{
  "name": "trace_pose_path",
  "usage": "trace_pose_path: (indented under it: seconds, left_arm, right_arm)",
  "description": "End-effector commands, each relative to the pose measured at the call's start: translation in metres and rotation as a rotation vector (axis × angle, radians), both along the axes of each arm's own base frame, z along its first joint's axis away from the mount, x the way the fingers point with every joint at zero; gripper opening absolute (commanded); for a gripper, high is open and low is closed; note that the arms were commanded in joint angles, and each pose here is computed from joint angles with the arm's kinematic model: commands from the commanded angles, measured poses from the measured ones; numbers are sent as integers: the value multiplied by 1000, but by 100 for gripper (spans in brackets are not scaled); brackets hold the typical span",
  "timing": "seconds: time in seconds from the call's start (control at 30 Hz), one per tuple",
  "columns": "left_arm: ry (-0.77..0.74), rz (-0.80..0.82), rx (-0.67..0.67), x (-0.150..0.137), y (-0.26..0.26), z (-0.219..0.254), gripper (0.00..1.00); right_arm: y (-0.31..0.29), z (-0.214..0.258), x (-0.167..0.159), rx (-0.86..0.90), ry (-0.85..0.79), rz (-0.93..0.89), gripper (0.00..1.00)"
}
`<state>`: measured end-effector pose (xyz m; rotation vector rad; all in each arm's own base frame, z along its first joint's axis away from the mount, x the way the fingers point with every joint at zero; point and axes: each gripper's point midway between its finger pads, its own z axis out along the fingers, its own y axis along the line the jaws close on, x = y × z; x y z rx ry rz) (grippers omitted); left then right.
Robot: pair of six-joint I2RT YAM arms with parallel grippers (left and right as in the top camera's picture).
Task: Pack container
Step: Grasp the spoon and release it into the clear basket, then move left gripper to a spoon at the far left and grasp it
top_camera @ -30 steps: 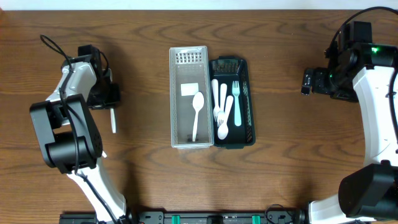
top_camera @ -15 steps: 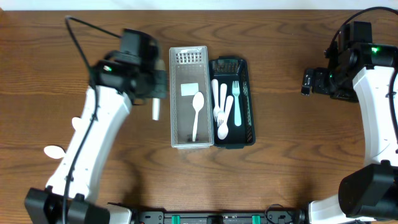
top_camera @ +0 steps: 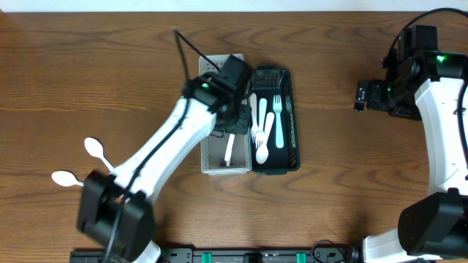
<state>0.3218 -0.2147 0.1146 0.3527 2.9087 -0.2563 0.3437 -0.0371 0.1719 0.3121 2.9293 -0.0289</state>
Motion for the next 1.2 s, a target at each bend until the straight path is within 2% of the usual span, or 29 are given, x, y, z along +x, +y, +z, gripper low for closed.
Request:
trace_pose_path:
  seconds: [0.0,0.07,0.1,0.13,0.17,0.2,0.23,0.4,0.57,0.63,0.8,0.87,1.03,1.17]
  left_arm:
    - [42,32,38,4,6,-21,6]
    - [57,41,48,5,9,-28,8]
    - [59,46,49,6,11,-28,15]
    - [57,50,47,7,12,-28,17]
    - [50,54,43,9,13,-26,33]
    - [41,53,40,11,15,-23,44]
    - [30,54,37,13,18,-19,51]
    - [-69,127,70,23,51,17,66]
    - [-181,294,117,18,121,73,72]
    - [-208,382,115,14,150,89,76]
    - [-232,751,92,-3,241,115,87]
    - [-215,888,99,-13,276,114,92]
    - [-131,1107,128,-32,338,86,98]
    - [-24,1200,106,-42,362,50,99]
  right_arm:
    - [1,-1,-2,5,9,-2,99]
    - [1,-1,-3,5,13,-2,99]
    - [1,-2,-4,5,14,-2,99]
    - [1,-2,-4,5,14,-2,99]
    - [1,-2,-4,5,14,-2,99]
    - [1,-2,-4,5,14,-2,99]
    - [0,-2,-4,5,14,-2,99]
    - [1,-2,-4,5,14,-2,99]
    - [1,-1,-4,4,14,-1,99]
    - [0,-1,-4,4,14,-1,99]
    - [1,-1,-4,3,14,6,99]
    - [1,-1,-4,3,14,7,99]
    - [1,-2,-4,3,14,7,99]
    - [1,-2,-4,1,15,14,99]
